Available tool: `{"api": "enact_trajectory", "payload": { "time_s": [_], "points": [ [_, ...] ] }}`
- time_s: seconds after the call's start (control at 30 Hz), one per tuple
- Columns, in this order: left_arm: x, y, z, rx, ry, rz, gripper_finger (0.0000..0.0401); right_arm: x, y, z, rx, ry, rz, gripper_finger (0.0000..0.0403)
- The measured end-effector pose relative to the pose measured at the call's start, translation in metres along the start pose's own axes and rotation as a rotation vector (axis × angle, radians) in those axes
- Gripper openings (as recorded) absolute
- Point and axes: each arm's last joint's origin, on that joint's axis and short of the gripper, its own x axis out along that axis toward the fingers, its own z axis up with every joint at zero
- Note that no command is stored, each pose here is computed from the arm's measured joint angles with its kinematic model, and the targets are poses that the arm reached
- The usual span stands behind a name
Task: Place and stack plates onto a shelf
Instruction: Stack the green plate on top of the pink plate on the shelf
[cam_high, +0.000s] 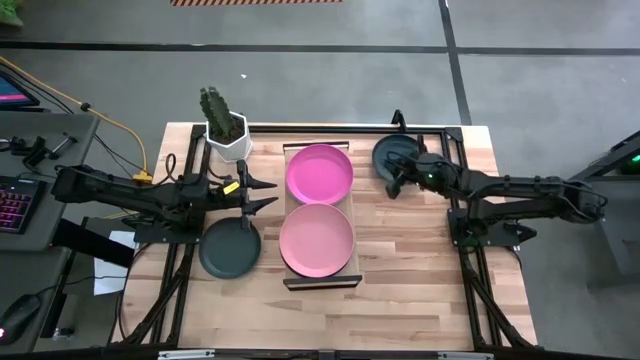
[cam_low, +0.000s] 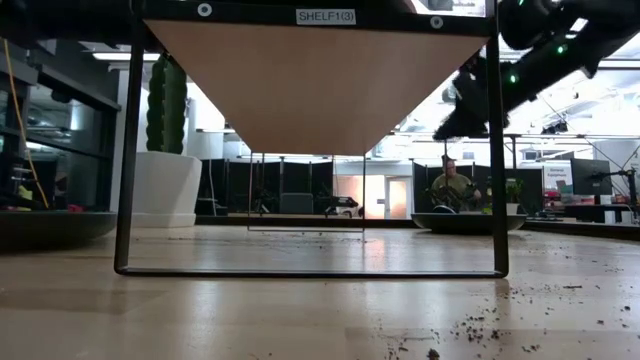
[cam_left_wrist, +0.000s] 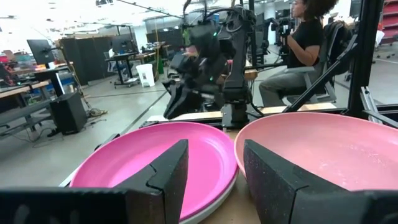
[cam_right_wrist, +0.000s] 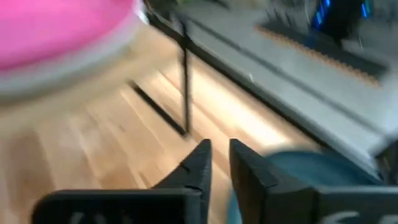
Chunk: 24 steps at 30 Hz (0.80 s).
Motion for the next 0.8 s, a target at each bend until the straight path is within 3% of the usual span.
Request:
{"api": "enact_trajectory", "payload": {
  "time_s": [0.2,0.3,0.47,0.8],
  "points": [
    [0.0,0.0,0.0,0.0,0.0,0.0,0.0143,0.011,-0.015,-0.022,0.097,0.22,-0.108,0.0119],
    [0.0,0.0,0.0,0.001,0.0,0.0,0.0142,0.022,-0.017,-0.031,0.117,0.297,-0.081,0.0137],
    [0.0,0.0,0.0,0.001,0.0,0.0,0.0143,0.043,-0.015,-0.04,0.099,0.346,0.001,0.0142],
    [0.0,0.0,-0.001,0.003,0.014,-0.002,0.0143,0.056,-0.019,-0.052,0.058,0.413,-0.02,0.0142]
  ]
}}
